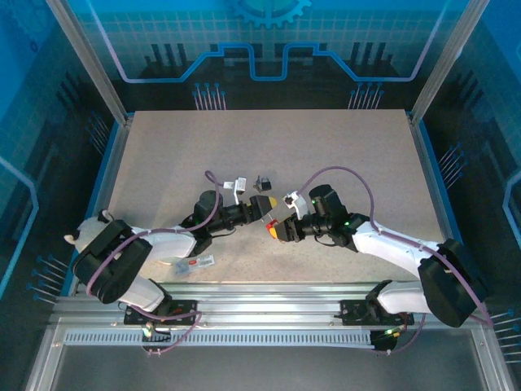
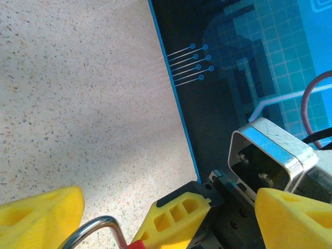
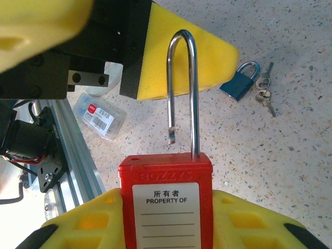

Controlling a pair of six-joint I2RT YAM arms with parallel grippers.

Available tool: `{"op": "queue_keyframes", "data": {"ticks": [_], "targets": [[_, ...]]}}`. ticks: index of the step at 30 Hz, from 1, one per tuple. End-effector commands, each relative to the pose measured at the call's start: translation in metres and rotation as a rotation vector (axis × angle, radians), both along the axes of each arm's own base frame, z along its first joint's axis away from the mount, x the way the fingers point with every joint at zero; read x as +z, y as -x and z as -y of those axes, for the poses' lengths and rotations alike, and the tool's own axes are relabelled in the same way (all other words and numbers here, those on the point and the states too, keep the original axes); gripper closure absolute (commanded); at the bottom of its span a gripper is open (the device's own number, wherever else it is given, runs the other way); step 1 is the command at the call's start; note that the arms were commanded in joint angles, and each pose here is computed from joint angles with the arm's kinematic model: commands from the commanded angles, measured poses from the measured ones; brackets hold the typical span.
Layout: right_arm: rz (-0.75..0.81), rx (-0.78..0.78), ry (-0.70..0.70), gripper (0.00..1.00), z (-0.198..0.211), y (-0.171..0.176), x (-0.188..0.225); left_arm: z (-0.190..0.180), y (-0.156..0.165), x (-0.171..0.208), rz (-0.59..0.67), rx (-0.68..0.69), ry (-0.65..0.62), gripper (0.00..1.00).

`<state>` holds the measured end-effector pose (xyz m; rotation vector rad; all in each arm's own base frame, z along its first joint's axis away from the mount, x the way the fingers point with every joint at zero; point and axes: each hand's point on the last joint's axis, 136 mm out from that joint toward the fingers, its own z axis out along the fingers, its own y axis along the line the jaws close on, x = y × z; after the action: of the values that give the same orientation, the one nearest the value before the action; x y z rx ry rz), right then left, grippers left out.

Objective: Lock with the key

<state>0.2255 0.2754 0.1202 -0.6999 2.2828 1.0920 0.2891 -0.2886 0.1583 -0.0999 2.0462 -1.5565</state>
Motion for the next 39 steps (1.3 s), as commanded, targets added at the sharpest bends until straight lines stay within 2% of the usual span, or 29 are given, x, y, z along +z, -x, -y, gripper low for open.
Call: {"op": "queue_keyframes", "data": {"ticks": [1,8,23,39], "targets": [[0.03,0.021,-0.023,1.0,-0.007,-0.001,0.013,0.001,0.007,0.009,0.054,-0.026,0.005,0.16],[0.031,0.028,-0.029,1.0,-0.008,0.001,0.015,-0.003,0.006,0.004,0.051,-0.014,-0.02,0.2],[0.043,0.029,-0.029,1.0,-0.007,0.002,0.017,-0.008,0.008,0.001,0.064,-0.005,-0.069,0.39],[0.057,0.025,-0.016,1.0,-0.007,0.002,0.019,-0.015,0.012,-0.009,0.06,0.009,-0.128,0.52]]}}
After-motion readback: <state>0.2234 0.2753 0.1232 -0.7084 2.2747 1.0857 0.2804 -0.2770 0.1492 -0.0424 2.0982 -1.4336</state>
